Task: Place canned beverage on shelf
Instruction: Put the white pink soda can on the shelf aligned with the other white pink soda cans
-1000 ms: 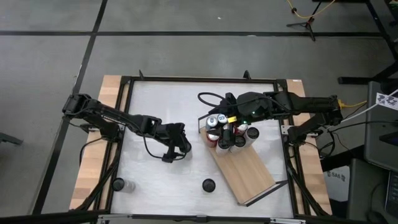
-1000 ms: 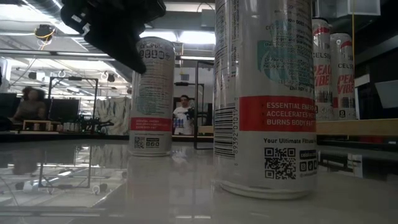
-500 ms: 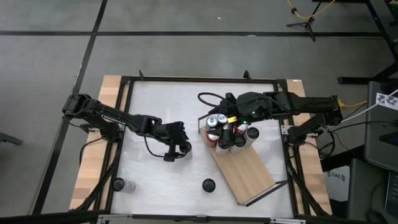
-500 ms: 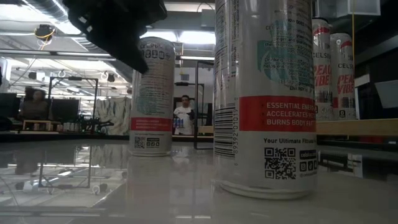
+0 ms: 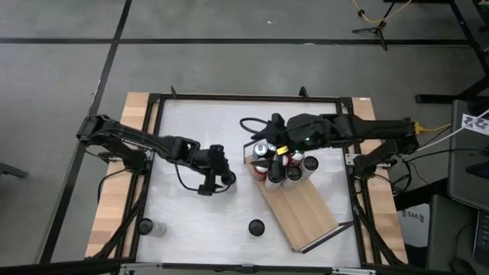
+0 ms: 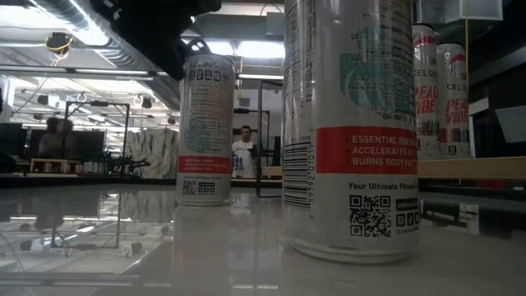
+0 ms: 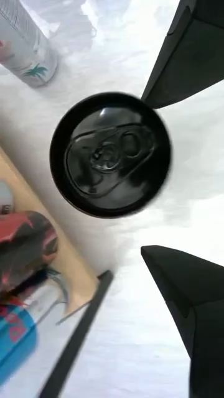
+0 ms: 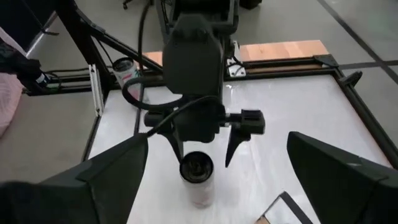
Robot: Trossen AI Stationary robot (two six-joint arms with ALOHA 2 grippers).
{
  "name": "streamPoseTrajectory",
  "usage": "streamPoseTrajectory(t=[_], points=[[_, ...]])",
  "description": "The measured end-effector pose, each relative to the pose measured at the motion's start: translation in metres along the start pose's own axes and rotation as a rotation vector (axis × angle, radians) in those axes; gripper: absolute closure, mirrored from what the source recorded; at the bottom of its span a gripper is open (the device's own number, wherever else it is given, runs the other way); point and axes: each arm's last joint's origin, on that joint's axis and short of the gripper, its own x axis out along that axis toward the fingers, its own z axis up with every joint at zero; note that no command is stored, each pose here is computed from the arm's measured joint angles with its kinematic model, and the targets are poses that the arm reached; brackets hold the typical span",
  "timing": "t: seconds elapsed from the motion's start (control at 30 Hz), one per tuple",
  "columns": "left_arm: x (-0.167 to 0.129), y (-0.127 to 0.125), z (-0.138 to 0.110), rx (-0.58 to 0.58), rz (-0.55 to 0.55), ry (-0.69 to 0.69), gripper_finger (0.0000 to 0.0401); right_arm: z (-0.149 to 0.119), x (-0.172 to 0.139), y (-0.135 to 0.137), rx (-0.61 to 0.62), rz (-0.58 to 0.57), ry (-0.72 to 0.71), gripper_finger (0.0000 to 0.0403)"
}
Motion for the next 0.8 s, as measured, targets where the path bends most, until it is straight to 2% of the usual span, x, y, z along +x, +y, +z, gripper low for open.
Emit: streamPoseTrajectory(t=[0.23, 0.4, 0.57, 0.8], points=[[-0.023, 0.000, 0.008, -0.120, 0.006, 0.103, 0.0031, -0.009, 0.028, 0.001, -0.047, 0.000, 0.068, 0.0029], [-0.039, -0.002, 0.013, -0.297, -0.009, 0.141, 0.0031, -0.014, 0.044, 0.002, -0.156, 0.009, 0.106, 0.0029], [-0.044, -0.013, 0.014, -0.550, -0.014, 0.150, 0.0031, -0.019, 0.058, 0.001, -0.291, -0.030, 0.137, 0.0029], [-0.046, -0.034, 0.009, -0.711, -0.020, 0.206, 0.0032, -0.027, 0.076, -0.001, -0.393, -0.094, 0.186, 0.0029]])
